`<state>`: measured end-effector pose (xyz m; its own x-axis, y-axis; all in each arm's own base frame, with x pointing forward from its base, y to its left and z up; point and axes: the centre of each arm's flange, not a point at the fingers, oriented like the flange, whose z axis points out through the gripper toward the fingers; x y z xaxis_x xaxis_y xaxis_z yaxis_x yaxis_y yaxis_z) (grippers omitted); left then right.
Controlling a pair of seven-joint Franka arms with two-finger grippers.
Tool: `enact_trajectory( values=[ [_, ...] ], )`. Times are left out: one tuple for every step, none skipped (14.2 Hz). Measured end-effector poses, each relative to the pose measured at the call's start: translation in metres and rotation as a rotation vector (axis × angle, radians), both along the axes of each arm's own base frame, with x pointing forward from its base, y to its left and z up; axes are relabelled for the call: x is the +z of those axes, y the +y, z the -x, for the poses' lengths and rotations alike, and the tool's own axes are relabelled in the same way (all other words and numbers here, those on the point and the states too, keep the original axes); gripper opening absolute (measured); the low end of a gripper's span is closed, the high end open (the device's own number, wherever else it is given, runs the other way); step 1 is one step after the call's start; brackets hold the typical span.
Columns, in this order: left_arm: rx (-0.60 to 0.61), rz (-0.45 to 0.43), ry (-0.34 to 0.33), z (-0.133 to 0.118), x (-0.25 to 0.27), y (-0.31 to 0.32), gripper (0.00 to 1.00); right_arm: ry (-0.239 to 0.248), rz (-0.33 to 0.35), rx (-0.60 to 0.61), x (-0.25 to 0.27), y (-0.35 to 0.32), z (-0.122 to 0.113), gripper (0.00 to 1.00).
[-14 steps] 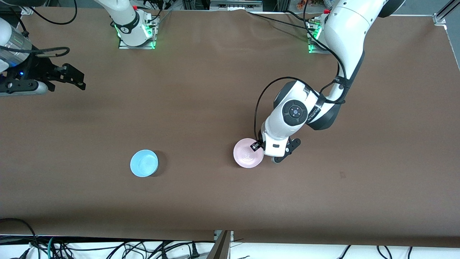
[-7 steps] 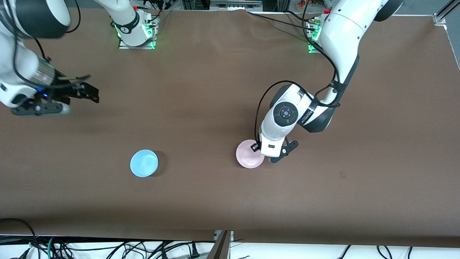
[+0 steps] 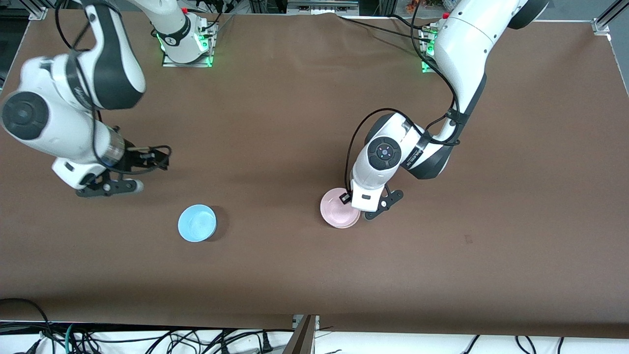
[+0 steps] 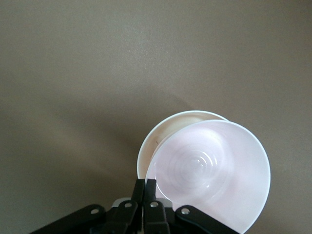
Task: Stack pink and blue bowls on white bowl
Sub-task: 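Release the pink bowl while the right gripper reaches the blue bowl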
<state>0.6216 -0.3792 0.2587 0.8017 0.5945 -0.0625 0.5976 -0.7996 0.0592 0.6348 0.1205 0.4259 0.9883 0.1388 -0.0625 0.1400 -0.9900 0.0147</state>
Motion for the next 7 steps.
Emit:
enact_trajectory(
  values=[
    [0.002,-0.004,-0.005,-0.002,0.000,0.003,0.03,-0.020,-0.001,0.013,-0.015,0.007,-0.009,1.00],
    [0.008,-0.006,-0.009,-0.005,0.001,0.007,0.07,-0.031,0.000,0.025,-0.032,0.011,-0.019,1.00],
    [0.016,-0.007,-0.013,-0.009,0.001,0.012,0.17,-0.031,-0.005,0.030,-0.050,0.013,-0.028,1.00],
    [0.025,-0.008,-0.015,-0.012,0.001,0.018,0.26,-0.021,-0.025,0.034,-0.069,0.014,-0.035,1.00],
    [0.032,-0.008,-0.016,-0.015,0.002,0.023,0.34,-0.011,-0.048,0.039,-0.087,0.012,-0.041,1.00],
    [0.038,-0.007,-0.017,-0.017,0.002,0.026,0.45,-0.012,-0.064,0.046,-0.104,0.008,-0.047,1.00],
    [0.041,-0.007,-0.017,-0.019,0.002,0.028,0.54,-0.021,-0.071,0.056,-0.121,0.001,-0.053,1.00]
  ],
)
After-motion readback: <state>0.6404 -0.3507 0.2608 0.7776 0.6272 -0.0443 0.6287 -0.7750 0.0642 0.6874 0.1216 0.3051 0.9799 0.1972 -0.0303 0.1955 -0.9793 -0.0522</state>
